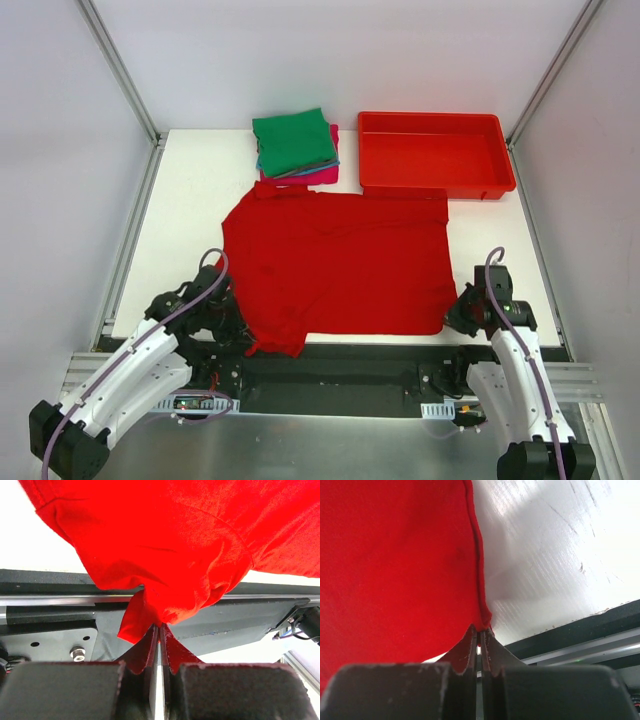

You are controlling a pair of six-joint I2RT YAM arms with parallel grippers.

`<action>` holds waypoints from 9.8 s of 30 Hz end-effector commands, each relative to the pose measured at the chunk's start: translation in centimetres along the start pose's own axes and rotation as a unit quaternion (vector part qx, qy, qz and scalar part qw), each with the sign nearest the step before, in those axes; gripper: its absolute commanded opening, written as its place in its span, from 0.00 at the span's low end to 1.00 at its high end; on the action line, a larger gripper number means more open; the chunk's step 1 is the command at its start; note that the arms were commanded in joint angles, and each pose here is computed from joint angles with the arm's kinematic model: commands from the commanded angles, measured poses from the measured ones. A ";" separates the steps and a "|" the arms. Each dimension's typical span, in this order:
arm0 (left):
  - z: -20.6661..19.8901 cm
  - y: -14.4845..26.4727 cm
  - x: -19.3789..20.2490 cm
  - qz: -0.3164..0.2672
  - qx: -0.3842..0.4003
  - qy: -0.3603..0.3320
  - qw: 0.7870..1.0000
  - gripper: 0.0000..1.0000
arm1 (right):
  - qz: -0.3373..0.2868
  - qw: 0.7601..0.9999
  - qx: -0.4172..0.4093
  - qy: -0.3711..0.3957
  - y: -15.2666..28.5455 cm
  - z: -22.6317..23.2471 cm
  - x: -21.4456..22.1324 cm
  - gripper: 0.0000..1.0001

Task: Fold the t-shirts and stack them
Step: Grap the side of the flattened tshirt closest away from the robot with both arms, then fold the flattened tshirt in 1/3 of the way

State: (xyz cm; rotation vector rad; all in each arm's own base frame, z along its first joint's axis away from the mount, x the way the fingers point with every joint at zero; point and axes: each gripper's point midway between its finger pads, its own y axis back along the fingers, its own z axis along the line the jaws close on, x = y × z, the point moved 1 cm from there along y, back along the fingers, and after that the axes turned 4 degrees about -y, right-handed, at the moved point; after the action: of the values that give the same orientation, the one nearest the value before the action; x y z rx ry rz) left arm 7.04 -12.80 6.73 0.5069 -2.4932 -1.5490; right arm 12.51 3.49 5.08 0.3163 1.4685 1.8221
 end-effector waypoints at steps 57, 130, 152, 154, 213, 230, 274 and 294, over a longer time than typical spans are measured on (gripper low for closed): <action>-9.1 2.7 -24.3 -0.178 -0.081 0.013 0.981 0.00 | -0.050 0.995 -0.053 0.073 -2.7 13.7 -14.9 0.01; 3.0 -6.4 -11.9 -0.016 -0.148 0.071 0.986 0.99 | 0.072 0.995 0.048 0.055 -5.9 3.5 -2.5 0.96; -1.5 0.9 -9.6 -0.101 -0.004 0.046 0.994 0.99 | -0.014 0.978 -0.150 0.144 0.7 7.9 -2.9 0.96; -2.4 1.5 -10.0 -0.107 0.008 0.041 0.993 0.99 | -0.017 0.966 -0.206 0.158 1.3 9.9 -2.7 0.96; -16.6 -8.7 -14.7 0.024 0.011 -0.375 0.927 0.03 | 0.017 0.970 -0.147 0.193 -2.8 7.3 -1.9 0.96; -12.2 -2.3 -12.7 -0.081 -0.030 -0.261 0.962 0.99 | 0.013 0.971 -0.148 0.190 -3.0 7.1 -1.9 0.96; -10.1 -4.0 -20.7 -0.203 -0.066 -0.174 0.961 0.99 | -0.031 0.972 -0.136 0.187 -2.4 6.5 -3.0 0.96; -13.2 -7.4 -27.2 -0.223 -0.082 -0.181 0.954 0.99 | -0.035 0.976 -0.118 0.180 -2.7 5.8 -3.2 0.96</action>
State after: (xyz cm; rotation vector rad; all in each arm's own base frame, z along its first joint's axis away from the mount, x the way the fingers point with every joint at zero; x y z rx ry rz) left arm 35.65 -17.67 4.77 0.7361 -2.6106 -2.1116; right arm 19.25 6.19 5.26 -0.1889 1.4389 2.0747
